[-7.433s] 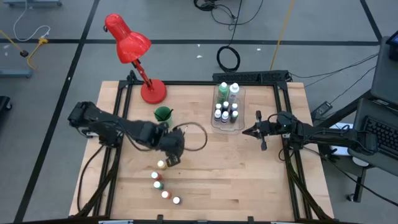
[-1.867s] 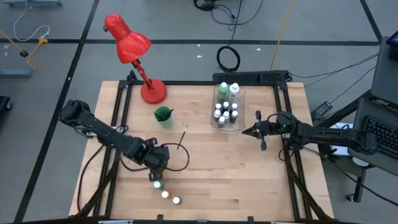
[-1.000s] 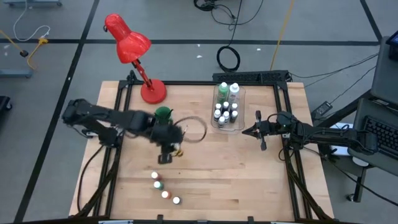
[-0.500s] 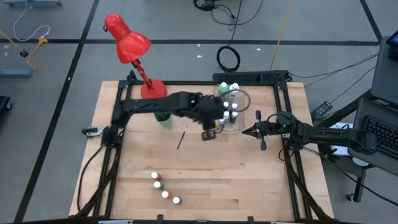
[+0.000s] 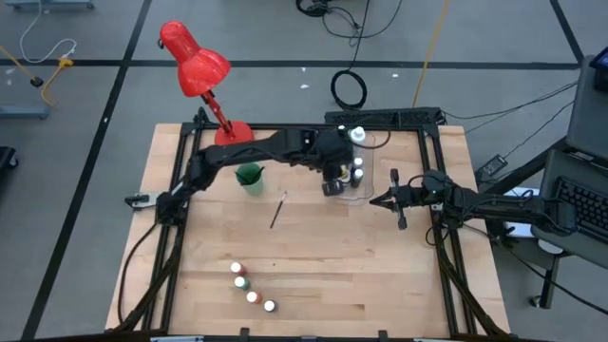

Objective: Pick & Place Paint Supplies
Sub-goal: Put the small yellow paint bottle into the transparent bin

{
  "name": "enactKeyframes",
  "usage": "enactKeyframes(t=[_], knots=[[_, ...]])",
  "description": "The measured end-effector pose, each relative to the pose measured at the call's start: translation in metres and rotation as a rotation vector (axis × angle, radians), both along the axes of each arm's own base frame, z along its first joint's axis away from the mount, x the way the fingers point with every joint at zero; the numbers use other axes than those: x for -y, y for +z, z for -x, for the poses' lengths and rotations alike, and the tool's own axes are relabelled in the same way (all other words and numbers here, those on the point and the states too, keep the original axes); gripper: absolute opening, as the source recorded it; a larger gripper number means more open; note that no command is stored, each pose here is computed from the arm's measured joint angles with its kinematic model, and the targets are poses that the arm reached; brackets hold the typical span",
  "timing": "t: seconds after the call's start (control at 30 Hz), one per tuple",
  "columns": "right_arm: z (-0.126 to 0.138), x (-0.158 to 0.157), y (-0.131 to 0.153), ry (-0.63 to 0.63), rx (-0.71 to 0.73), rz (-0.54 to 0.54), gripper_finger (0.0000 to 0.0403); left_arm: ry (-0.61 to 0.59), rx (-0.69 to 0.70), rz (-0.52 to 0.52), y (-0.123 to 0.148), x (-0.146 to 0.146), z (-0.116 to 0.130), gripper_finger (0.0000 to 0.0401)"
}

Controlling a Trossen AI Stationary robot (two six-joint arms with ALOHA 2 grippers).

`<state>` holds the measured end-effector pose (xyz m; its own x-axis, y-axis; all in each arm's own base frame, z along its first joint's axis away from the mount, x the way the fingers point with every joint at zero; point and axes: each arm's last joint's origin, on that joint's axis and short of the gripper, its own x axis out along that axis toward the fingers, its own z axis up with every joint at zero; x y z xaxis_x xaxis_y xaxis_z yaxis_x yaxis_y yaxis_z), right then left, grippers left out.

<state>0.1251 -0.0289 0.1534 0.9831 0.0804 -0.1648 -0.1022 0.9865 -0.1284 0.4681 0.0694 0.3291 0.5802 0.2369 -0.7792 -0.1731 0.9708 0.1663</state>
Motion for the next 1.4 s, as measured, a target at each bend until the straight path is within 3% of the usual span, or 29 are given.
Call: enactKeyframes(t=[0.1, 0.23, 0.47, 0.93, 1.4], knots=[[0.0, 0.0, 0.001, 0.001, 0.007, 0.002, 0.0004, -0.013, 0.061, -0.065, 0.006, 0.004, -0.005, 0.0097], [0.0, 0.0, 0.001, 0.001, 0.006, 0.006, 0.0004, -0.131, 0.072, -0.074, 0.006, 0.013, -0.009, 0.0097], [0.0, 0.0, 0.0, 0.002, 0.005, 0.006, 0.0004, -0.17, 0.02, -0.057, -0.026, 0.015, -0.026, 0.0097], [-0.001, 0.0, 0.001, 0.001, 0.009, 0.007, 0.0004, -0.171, -0.098, -0.011, -0.083, 0.007, -0.045, 0.0097], [-0.001, 0.0, 0.001, 0.005, 0.017, 0.028, 0.0004, -0.119, -0.133, 0.03, -0.101, -0.007, -0.047, 0.0098]])
